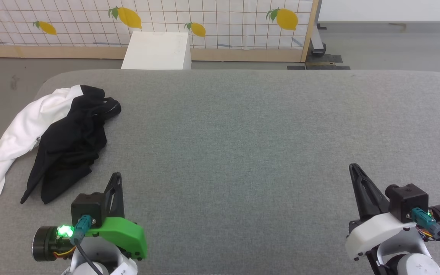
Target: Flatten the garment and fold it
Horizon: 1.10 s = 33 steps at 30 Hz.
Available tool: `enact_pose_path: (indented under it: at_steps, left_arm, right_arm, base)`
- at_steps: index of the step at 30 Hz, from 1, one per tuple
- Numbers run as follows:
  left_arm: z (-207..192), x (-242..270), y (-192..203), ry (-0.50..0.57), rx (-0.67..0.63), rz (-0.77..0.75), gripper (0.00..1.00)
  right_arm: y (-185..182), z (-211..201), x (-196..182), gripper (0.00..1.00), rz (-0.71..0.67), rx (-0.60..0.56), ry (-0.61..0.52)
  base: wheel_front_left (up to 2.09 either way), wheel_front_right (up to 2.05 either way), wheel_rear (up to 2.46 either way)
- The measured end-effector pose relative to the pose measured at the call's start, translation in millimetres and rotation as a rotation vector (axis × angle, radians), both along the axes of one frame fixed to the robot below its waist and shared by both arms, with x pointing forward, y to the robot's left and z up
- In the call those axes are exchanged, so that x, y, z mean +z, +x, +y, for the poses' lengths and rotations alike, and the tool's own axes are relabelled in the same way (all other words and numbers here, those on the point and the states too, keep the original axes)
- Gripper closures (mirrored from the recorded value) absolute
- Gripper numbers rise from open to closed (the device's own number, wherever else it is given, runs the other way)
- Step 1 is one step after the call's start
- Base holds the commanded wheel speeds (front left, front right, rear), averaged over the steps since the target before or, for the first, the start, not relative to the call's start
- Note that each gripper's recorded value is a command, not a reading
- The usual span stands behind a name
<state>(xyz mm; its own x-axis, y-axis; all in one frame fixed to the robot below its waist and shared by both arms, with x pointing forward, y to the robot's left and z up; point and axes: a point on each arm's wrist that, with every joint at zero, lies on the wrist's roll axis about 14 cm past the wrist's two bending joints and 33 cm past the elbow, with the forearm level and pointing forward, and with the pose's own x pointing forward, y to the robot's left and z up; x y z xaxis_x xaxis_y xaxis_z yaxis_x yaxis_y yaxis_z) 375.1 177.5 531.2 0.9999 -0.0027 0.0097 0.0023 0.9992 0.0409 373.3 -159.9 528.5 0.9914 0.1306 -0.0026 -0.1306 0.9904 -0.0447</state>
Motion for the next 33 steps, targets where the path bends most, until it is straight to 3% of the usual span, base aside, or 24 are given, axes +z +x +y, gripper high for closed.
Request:
enact_pose_path:
  at_steps: [5,6,33]
  left_arm:
    - [0,0,0,0.0,0.0,0.0,1.0]
    - [0,0,0,-0.001,-0.001,0.0,0.0]
    - [-9,-6,0,-0.037,-0.019,-0.006,0.0]
  right_arm:
    - [0,0,0,1.0,0.0,0.0,0.0]
    - [0,0,0,0.0,0.0,0.0,0.0]
    - [0,-19,-5,0.0,-0.01,-0.054,0.049]
  base:
    - [0.0,0.0,0.0]
    - [0.0,0.0,0.0]
    - [0.0,0.0,0.0]
